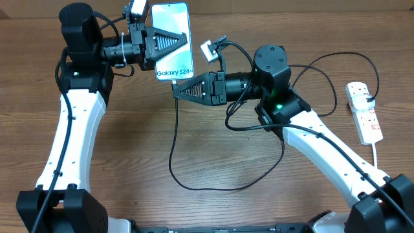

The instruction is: Plug charger to phone and switch on socket

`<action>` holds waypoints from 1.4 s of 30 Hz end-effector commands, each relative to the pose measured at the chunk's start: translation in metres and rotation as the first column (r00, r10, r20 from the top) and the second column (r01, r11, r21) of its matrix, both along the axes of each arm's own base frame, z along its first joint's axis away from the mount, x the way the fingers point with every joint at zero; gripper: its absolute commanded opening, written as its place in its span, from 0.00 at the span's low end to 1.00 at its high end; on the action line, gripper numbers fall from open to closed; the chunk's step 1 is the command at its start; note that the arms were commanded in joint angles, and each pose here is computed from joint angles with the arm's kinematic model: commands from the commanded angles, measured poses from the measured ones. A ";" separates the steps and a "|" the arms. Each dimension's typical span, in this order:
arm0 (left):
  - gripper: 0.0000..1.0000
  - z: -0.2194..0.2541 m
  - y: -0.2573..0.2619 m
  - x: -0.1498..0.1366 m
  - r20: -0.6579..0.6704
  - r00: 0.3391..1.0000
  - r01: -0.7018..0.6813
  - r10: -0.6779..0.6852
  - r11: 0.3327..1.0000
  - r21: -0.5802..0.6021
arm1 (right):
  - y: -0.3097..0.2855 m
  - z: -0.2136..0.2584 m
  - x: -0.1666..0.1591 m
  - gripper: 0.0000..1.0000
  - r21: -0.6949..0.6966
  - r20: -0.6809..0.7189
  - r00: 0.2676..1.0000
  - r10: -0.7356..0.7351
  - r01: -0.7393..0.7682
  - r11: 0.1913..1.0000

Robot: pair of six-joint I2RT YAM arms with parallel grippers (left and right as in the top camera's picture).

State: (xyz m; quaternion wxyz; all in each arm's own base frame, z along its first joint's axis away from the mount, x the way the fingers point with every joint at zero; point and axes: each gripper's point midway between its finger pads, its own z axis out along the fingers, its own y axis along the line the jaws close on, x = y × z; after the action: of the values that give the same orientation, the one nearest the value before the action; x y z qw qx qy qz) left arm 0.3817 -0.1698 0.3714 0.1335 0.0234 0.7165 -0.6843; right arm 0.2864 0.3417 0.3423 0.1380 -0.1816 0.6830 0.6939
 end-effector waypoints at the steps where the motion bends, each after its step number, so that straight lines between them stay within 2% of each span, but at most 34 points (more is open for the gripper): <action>1: 0.04 0.010 -0.005 -0.015 0.053 0.996 0.073 -0.073 0.997 -0.005 | -0.001 0.004 0.009 0.04 0.006 0.005 0.999 -0.045 0.045 0.999; 8: 0.04 0.010 -0.005 -0.017 0.060 0.995 0.086 -0.086 0.996 -0.006 | -0.008 0.003 0.012 0.04 0.003 -0.013 0.999 -0.038 0.038 0.999; 16: 0.04 0.001 -0.002 -0.004 0.048 0.999 0.005 -0.006 1.000 0.016 | -0.011 0.005 -0.008 0.04 0.004 0.001 0.998 0.070 -0.070 0.998; 23: 0.04 -0.006 -0.001 -0.002 0.022 1.000 -0.015 0.014 1.000 0.028 | -0.031 0.017 -0.007 0.04 0.001 0.011 0.999 0.040 -0.040 0.999; 30: 0.04 -0.010 -0.007 -0.004 -0.010 1.000 -0.010 0.010 0.999 0.033 | -0.025 -0.012 -0.012 0.04 -0.093 -0.003 1.000 0.010 -0.010 0.996; 42: 0.04 -0.021 -0.010 -0.003 -0.040 0.999 -0.030 0.033 0.998 0.060 | -0.011 -0.008 -0.027 0.04 -0.089 0.057 0.997 0.057 -0.052 0.995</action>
State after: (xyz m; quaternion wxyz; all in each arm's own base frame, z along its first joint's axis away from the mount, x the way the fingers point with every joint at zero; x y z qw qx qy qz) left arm 0.3822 -0.1786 0.3410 0.1081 -0.0264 0.7418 -0.6613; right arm 0.2618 0.3313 0.3179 0.1024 -0.2049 0.7149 0.6607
